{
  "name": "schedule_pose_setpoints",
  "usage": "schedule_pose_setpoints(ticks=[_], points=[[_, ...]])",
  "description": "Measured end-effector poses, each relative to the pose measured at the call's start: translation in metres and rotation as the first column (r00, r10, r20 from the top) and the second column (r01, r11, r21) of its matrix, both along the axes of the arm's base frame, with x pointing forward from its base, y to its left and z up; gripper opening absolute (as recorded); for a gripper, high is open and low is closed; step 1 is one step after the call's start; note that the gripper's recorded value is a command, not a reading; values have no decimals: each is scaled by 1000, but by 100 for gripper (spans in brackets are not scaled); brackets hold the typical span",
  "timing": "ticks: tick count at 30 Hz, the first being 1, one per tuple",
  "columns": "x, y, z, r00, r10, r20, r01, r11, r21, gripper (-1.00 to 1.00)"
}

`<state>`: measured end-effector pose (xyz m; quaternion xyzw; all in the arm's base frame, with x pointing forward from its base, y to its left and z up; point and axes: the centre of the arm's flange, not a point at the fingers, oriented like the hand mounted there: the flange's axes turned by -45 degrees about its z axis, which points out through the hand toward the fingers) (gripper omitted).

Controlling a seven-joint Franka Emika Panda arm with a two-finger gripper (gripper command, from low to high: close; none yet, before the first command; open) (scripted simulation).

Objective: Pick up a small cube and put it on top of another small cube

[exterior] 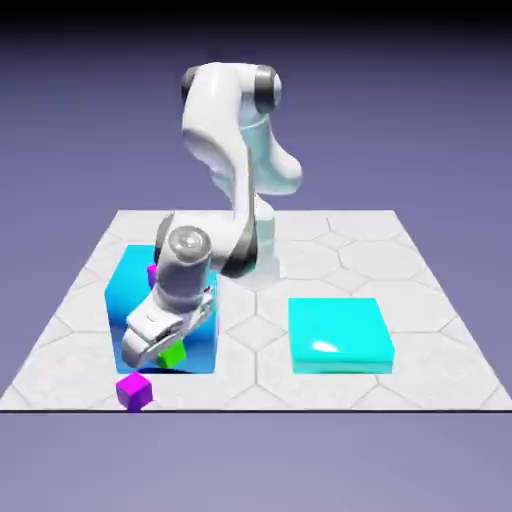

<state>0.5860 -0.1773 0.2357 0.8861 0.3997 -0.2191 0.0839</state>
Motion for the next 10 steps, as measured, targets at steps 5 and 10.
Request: schedule_pose_setpoints(ticks=[5,10], points=[[-7,-29,-34,998,-46,-47,41,995,-91,-100],[-20,-41,-75,998,-45,-46,41,995,-92,100]])
